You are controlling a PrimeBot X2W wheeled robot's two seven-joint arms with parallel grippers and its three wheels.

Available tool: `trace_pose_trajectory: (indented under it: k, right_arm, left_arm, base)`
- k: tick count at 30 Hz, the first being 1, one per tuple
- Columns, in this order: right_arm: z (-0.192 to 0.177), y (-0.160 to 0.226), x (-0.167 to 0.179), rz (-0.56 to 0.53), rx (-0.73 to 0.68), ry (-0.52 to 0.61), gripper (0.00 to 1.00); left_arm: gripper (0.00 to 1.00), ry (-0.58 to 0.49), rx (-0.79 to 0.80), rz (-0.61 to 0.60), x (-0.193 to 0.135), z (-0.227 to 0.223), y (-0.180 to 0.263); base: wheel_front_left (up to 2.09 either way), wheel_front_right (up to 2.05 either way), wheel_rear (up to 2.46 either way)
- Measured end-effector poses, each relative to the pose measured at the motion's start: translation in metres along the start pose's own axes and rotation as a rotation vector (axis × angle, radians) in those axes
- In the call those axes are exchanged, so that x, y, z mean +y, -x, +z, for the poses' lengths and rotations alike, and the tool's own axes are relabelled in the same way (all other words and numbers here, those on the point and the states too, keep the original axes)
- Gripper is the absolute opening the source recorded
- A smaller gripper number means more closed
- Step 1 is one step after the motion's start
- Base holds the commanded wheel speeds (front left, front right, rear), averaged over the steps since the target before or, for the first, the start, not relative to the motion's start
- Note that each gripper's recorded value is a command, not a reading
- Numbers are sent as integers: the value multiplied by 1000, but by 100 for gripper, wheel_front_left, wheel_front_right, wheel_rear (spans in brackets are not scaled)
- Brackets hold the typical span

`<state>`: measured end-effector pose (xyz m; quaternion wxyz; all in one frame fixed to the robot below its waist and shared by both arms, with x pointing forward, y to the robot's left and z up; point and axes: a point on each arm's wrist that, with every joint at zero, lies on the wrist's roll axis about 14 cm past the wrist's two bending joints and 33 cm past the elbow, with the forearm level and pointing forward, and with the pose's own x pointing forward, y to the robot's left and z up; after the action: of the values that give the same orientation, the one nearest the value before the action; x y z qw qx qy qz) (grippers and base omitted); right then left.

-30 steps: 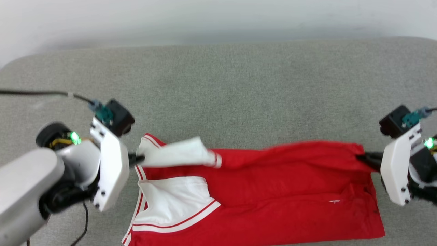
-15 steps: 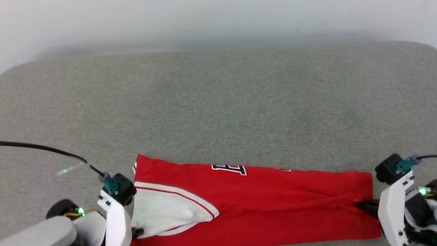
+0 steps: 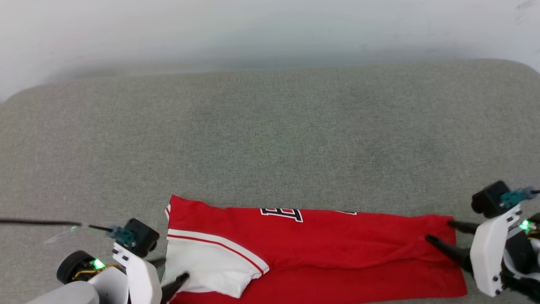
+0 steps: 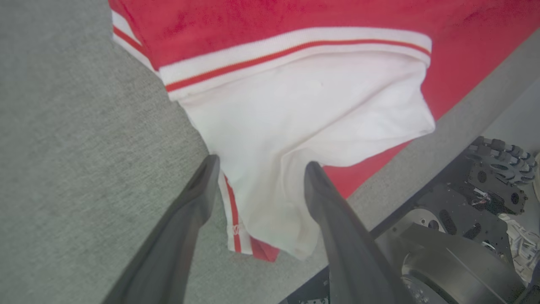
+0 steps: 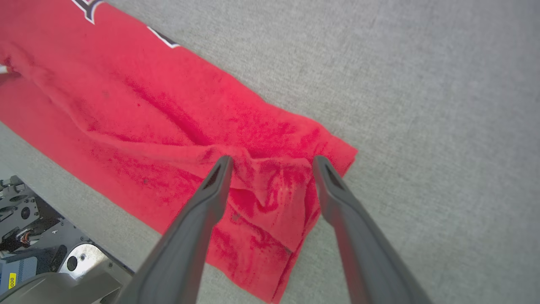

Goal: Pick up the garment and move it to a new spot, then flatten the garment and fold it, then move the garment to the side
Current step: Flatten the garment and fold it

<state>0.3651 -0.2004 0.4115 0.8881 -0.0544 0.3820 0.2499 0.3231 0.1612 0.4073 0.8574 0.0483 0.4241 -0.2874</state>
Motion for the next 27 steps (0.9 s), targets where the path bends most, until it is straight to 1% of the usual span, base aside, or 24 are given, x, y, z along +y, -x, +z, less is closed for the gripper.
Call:
trace_pose_trajectory:
  k: [4, 7, 11, 12, 18, 23, 27]
  right_arm:
    - [30, 17, -8, -25, -116, 15, 100]
    - [51, 29, -17, -48, -194, 2, 100]
    - [60, 39, -34, -92, -249, -46, 100]
    - [59, 41, -47, -121, -266, -119, 100]
    - [32, 33, -60, -149, -210, -261, 100]
    - [2, 19, -54, -133, -124, -351, 100]
    - [-15, 6, -43, -106, -68, -412, 100]
  left_arm:
    - [100, -39, -173, 85, 10, 29, 12]
    - [100, -59, -290, 159, 19, 47, 21]
    - [100, -56, -442, 240, 26, 68, 29]
    - [100, -48, -545, 303, 32, 80, 34]
    - [100, -24, -672, 447, 49, 95, 43]
    - [100, -24, -774, 546, 57, 110, 55]
    - [100, -15, -822, 615, 61, 108, 62]
  base:
    - [0, 0, 0]
    - [0, 0, 0]
    - [0, 0, 0]
    - [0, 0, 0]
    - [0, 0, 0]
    - [0, 0, 0]
    - [0, 0, 0]
